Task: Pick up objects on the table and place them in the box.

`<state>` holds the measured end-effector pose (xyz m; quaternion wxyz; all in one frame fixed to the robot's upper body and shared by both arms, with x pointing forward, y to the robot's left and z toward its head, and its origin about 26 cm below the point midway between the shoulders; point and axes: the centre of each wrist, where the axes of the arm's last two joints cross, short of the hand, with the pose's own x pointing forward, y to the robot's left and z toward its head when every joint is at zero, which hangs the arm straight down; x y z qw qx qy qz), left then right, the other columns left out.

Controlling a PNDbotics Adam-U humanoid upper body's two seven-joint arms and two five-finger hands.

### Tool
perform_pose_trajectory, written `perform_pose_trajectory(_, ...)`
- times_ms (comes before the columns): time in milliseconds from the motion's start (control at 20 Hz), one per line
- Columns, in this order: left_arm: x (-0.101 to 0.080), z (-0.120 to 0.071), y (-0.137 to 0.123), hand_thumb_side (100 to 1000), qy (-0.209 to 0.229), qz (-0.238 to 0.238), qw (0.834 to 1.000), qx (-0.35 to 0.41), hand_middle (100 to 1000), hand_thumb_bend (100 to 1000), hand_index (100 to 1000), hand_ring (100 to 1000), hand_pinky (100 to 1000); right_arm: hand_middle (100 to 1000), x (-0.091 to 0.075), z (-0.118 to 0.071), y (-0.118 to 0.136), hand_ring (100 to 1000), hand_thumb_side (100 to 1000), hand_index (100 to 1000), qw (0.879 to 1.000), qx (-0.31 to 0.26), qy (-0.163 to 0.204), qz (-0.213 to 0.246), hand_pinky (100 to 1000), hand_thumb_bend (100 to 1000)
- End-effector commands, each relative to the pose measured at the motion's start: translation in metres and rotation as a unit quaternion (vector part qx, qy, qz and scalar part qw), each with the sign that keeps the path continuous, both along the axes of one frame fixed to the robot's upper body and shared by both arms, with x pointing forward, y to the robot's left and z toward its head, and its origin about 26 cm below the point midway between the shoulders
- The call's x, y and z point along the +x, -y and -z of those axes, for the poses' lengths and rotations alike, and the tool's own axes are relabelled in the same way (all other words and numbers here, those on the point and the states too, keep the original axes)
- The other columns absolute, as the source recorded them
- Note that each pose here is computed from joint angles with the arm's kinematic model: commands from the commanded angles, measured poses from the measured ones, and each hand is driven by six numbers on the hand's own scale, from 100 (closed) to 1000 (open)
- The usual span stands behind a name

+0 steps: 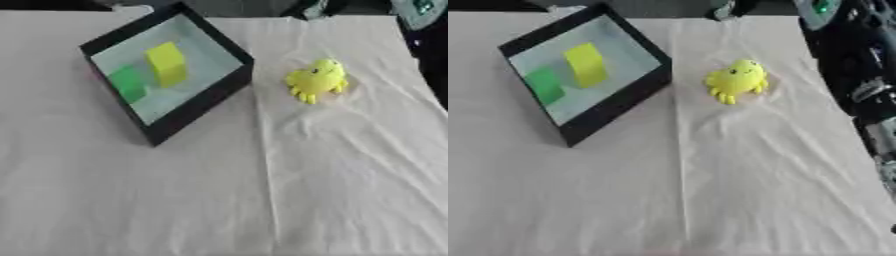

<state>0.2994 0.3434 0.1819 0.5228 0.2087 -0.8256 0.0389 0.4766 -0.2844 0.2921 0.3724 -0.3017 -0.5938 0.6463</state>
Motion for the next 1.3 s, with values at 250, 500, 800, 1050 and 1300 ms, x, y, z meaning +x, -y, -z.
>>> perform_pose_trajectory(250,-0.003,-0.010,-0.007,750,0.016,-0.011,1.000,0.014,714,120,804,635,829,831,-0.013,-0.007,0.034,888,281,913,0.999,-0.038,-0.005,0.002,929,430)
perform_pose_trajectory(500,-0.002,-0.010,-0.007,750,0.016,-0.011,1.000,0.013,714,119,804,636,828,831,-0.013,0.004,0.042,889,279,911,0.998,-0.059,-0.026,0.003,928,428)
perform_pose_trajectory(800,-0.002,-0.008,-0.006,751,0.014,-0.011,1.000,0.011,714,117,803,636,828,830,-0.010,0.021,0.051,889,303,907,0.995,-0.084,-0.056,0.010,927,431)
perform_pose_trajectory(1050,-0.002,-0.009,-0.006,752,0.014,-0.010,1.000,0.010,715,117,803,637,828,826,-0.007,0.032,0.051,889,308,905,0.993,-0.094,-0.071,0.011,926,432)
perform_pose_trajectory(1300,-0.001,-0.009,-0.005,753,0.016,-0.008,1.000,0.007,715,118,803,638,827,829,-0.001,0.045,0.050,892,332,906,0.989,-0.114,-0.092,0.014,926,436)
